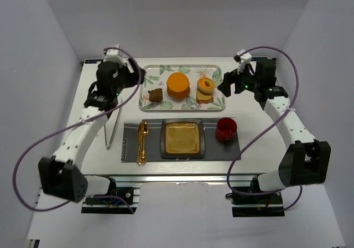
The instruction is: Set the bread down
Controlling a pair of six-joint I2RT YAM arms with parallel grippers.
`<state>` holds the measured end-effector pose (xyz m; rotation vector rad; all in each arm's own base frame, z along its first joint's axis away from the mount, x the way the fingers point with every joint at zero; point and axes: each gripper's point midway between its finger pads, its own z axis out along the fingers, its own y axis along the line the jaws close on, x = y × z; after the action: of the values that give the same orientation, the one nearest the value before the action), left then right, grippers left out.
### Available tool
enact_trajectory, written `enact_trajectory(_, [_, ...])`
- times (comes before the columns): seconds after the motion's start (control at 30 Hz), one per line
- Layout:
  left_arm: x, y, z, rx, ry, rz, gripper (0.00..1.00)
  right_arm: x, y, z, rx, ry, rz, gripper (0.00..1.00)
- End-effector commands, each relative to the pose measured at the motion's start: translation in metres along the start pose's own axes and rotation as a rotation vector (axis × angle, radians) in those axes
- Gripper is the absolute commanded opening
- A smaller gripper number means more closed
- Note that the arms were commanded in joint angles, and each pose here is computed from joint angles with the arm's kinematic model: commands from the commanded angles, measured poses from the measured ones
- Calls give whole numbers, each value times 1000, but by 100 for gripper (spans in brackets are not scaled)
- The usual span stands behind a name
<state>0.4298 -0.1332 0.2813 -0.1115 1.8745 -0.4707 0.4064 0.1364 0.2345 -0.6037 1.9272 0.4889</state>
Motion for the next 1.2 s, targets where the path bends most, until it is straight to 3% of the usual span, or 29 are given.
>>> enact_trajectory(0.0, [18, 47, -48, -171, 59, 30, 59, -20, 57, -27, -367, -127, -261, 89])
enact_trajectory(0.03, [23, 54, -51, -195, 80, 21, 59, -20, 57, -27, -368, -127, -262, 89])
enact_trajectory(0.07, [24, 68, -64, -253, 71, 1, 43, -18, 76, -35, -489, -175, -371, 88])
enact_trajectory(0.1, [27, 85, -73, -306, 80, -29, 25, -14, 85, -38, -538, -187, -381, 75])
enact_trajectory(0.13, [35, 95, -81, -331, 101, -44, 18, -9, 94, -38, -580, -190, -357, 61])
enact_trajectory(0.17, [35, 101, -91, -345, 88, -59, 17, -9, 99, -38, -603, -195, -355, 45])
enact_trajectory(0.2, [48, 121, -98, -390, 112, -87, 19, -5, 103, -37, -620, -178, -345, 18])
enact_trajectory(0.23, [55, 128, -103, -400, 125, -90, 23, -1, 107, -35, -637, -161, -342, 14])
enact_trajectory(0.27, [61, 136, -108, -418, 139, -102, 35, 0, 109, -31, -644, -142, -339, 15])
enact_trajectory(0.3, [71, 150, -113, -444, 167, -123, 52, 2, 112, -29, -653, -129, -330, 21])
enact_trajectory(0.33, [80, 154, -115, -439, 206, -90, 76, 10, 114, -28, -667, -96, -302, 51])
enact_trajectory(0.4, [96, 160, -116, -449, 268, -67, 86, 15, 118, -28, -684, -82, -309, 85])
enact_trajectory(0.43, [115, 160, -113, -413, 344, -41, 90, 15, 120, -29, -687, -84, -314, 89])
enact_trajectory(0.57, [147, 178, -109, -428, 485, 36, 94, 22, 121, -30, -670, -88, -295, 89])
enact_trajectory(0.63, [155, 194, -109, -486, 507, 84, 94, 25, 122, -32, -669, -83, -284, 89])
enact_trajectory(0.9, [181, 214, -90, -449, 618, 205, 94, 25, 117, -31, -631, -77, -295, 89])
enact_trajectory(1.17, [217, 229, -79, -436, 713, 214, 89, 23, 115, -32, -610, -78, -298, 89])
